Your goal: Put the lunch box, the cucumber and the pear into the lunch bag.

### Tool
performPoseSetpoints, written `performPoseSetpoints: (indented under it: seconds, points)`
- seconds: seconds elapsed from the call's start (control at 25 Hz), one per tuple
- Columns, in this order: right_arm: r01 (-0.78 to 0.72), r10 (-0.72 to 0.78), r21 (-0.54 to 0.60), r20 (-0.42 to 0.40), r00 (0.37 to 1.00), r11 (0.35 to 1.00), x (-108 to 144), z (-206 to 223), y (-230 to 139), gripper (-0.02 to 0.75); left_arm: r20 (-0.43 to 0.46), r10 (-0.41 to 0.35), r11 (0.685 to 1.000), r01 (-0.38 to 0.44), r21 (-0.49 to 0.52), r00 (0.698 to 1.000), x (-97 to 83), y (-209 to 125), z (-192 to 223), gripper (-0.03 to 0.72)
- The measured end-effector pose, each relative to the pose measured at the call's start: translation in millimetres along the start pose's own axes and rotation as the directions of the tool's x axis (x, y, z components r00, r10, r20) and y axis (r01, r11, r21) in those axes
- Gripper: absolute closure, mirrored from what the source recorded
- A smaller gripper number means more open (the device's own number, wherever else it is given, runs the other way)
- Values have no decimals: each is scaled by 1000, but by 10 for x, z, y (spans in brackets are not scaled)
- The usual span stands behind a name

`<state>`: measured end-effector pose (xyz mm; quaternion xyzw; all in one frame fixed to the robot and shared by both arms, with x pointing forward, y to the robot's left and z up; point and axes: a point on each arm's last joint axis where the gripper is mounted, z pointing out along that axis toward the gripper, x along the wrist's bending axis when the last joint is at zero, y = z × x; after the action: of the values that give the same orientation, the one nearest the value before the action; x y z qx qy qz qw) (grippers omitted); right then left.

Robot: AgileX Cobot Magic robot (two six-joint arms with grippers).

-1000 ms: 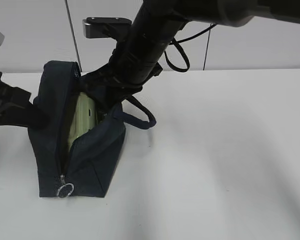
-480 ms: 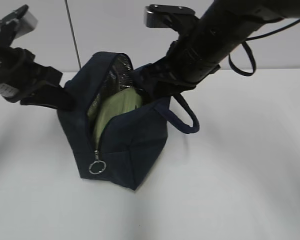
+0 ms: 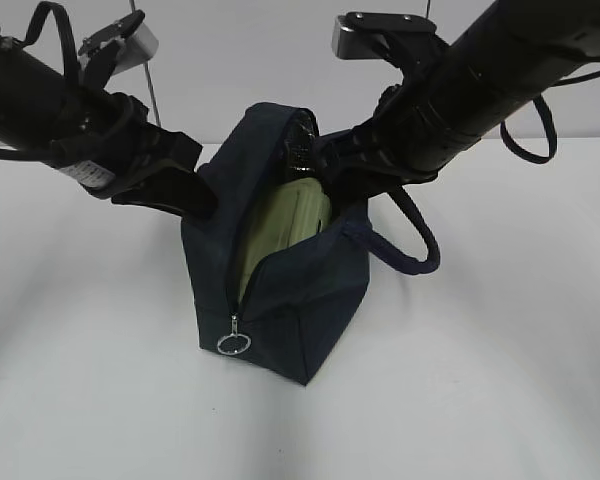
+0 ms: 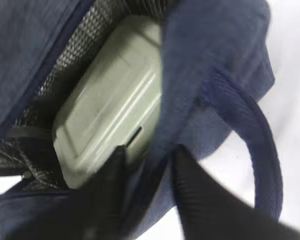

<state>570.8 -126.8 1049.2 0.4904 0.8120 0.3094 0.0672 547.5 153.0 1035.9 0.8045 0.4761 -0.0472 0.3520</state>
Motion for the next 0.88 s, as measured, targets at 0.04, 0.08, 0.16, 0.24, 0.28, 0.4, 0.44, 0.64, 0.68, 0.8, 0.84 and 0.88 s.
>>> performPoseSetpoints:
  seconds: [0.04,0.08,0.16,0.24,0.28,0.4,0.44,0.64,0.68,0.8,0.84,0.88]
  points:
    - [5,-5,-12,1,1000,1000,4,-20,11,382,1,2,1000,-2,-1,1000,-1,4,-2,586]
    - [13,-13,-19,1,1000,1000,7,-34,17,315,1,7,1000,-7,-4,1000,-5,9,-7,528]
    - [42,-42,-45,5,999,998,24,-114,40,219,1,15,1000,-15,-14,1000,-21,17,-36,423]
    - [64,-63,-83,9,998,995,48,-222,69,182,-2,37,999,-37,-34,999,-54,33,-94,356]
    - [74,-73,-105,12,997,992,62,-283,86,175,-5,49,998,-49,-48,999,-71,42,-128,342]
    - [91,-90,-155,13,996,984,110,-473,109,168,-38,86,987,-90,-137,996,-149,70,-303,330]
    - [94,-94,-172,9,996,981,129,-535,96,166,-59,93,980,-102,-170,994,-162,54,-351,330]
    - [154,-164,-282,-12,986,947,414,-688,-204,164,-151,148,921,-192,-339,977,-256,-214,-602,342]
    - [162,-172,-307,-7,985,938,458,-675,-322,164,-164,147,911,-198,-362,975,-264,-301,-626,344]
    - [190,-202,-399,13,979,897,611,-656,-589,164,-208,134,891,-210,-404,969,-242,-529,-646,354]
    - [199,-211,-413,17,977,889,645,-633,-667,164,-220,130,887,-212,-410,967,-230,-604,-641,357]
    - [216,-229,-430,22,973,877,695,-602,-756,164,-231,123,887,-211,-411,965,-212,-678,-625,359]
